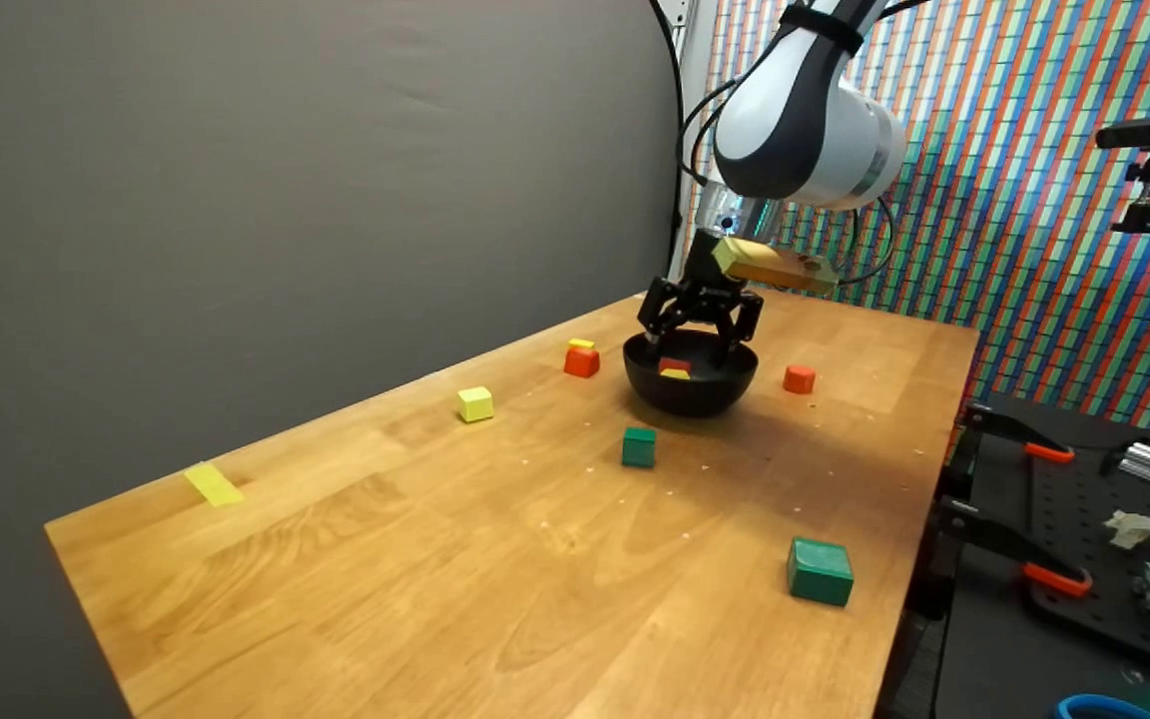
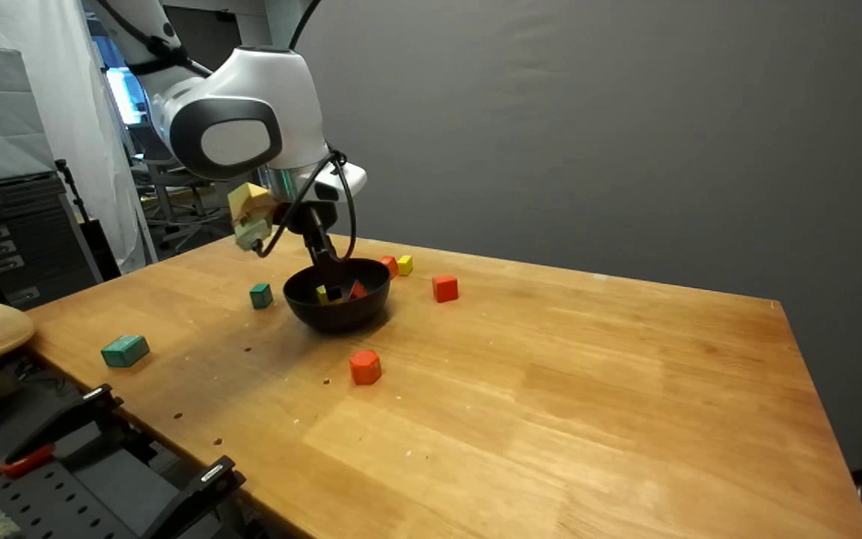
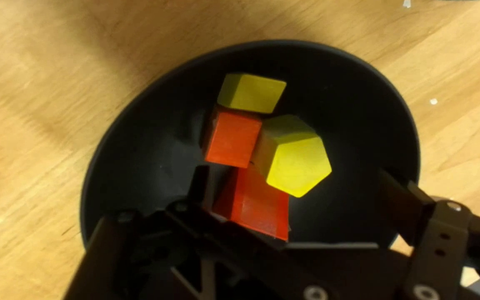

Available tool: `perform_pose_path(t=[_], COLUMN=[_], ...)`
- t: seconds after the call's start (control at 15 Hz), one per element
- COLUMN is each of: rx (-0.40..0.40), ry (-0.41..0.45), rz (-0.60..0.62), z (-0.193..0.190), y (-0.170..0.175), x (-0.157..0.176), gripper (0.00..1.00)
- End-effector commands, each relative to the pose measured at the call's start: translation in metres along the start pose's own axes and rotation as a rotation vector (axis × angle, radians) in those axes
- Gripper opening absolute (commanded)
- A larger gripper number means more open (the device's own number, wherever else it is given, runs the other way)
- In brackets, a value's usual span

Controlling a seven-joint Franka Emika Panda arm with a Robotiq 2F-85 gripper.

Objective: Remove the blocks from the bowl and put them on the table

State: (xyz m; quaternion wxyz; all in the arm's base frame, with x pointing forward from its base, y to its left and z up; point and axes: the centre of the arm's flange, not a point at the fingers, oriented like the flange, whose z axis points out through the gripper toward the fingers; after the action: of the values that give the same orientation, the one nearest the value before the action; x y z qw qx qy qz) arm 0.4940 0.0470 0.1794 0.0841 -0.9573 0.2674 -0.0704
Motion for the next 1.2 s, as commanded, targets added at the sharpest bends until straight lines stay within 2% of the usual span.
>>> perform_pose_path(t=[0.0,0.2,0.33,0.4,0.53,0.87,1.13], rx=[-0.019,-0.043,-0.049,-0.048,-0.048,-0.035,-0.021], ry=[-0.005,-0.021,-0.029,-0.031,-0.026,0.006,0.037], rz=[0.02,0.02,0.022,0.024,0.026,0.019,-0.011], z=[0.018,0.034,0.038,0.037,0.031,-0.001,-0.041], y=[-0.005,-0.009,-0.011,-0.012,-0.013,-0.015,-0.014], x=[0.013,0.013,0.013,0.012,0.011,-0.005,-0.043], gripper=[1.0,0.99,0.85,0.7,0.53,0.53,0.53])
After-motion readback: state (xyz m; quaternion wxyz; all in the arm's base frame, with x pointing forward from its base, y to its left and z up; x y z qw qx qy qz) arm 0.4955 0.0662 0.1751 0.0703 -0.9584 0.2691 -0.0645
